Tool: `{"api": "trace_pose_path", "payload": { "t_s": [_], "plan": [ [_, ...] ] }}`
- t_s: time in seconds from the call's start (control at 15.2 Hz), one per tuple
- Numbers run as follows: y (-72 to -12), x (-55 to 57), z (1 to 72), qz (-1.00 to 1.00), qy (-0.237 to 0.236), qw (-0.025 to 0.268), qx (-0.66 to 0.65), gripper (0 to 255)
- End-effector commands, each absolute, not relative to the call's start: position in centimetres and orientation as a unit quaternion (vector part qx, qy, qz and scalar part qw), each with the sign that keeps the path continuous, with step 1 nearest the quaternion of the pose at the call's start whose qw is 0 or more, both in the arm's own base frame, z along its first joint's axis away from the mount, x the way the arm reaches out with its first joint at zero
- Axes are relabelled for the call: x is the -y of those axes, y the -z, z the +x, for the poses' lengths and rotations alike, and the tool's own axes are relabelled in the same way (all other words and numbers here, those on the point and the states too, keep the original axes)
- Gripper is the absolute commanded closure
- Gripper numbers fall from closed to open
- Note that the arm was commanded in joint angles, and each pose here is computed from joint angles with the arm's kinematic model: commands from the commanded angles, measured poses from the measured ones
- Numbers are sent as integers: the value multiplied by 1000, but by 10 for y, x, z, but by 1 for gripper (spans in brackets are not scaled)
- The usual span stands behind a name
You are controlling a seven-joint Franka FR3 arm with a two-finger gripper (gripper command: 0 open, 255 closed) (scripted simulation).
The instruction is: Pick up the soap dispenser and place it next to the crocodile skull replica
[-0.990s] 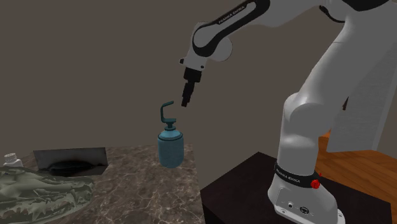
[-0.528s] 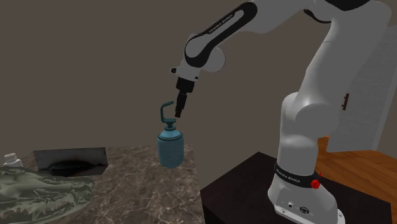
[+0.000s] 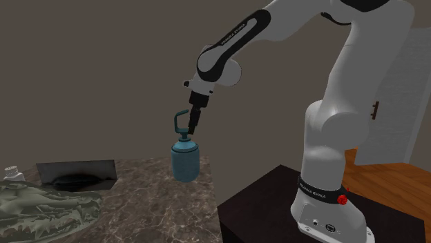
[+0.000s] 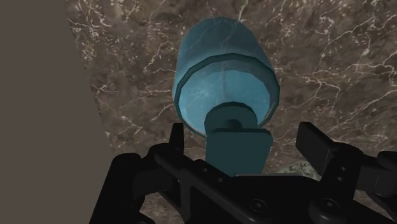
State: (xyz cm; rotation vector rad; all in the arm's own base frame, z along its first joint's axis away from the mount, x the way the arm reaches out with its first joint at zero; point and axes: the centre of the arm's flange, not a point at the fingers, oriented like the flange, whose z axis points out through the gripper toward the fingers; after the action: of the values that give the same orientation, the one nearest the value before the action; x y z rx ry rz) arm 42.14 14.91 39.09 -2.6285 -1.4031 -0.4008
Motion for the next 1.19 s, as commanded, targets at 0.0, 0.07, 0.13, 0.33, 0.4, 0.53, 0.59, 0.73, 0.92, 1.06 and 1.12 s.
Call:
{"api": "trace_pose_path", "payload": {
  "t_s": [0.0,0.07,0.13,0.33,0.4,0.53,0.59,0.73,0.92,1.06,1.12],
  "plan": [
    [-390,-149,421,-872,133,68,466,0],
    [-390,-149,421,-872,133,68,466,0],
    [-390,-149,421,-872,133,68,466,0],
    [-390,-149,421,-872,133,68,466,255],
    [-390,-149,421,-872,133,68,466,255],
    [-390,-149,421,-872,133,68,466,255],
    [-391,-149,421,-872,133,68,466,255],
    [-391,-149,421,-872,133,68,466,255],
    [-396,-149,421,-872,133,68,466,255],
    [-406,-149,421,-872,133,68,466,255],
    [-412,-149,421,-872,133,68,466,255]
  ]
}}
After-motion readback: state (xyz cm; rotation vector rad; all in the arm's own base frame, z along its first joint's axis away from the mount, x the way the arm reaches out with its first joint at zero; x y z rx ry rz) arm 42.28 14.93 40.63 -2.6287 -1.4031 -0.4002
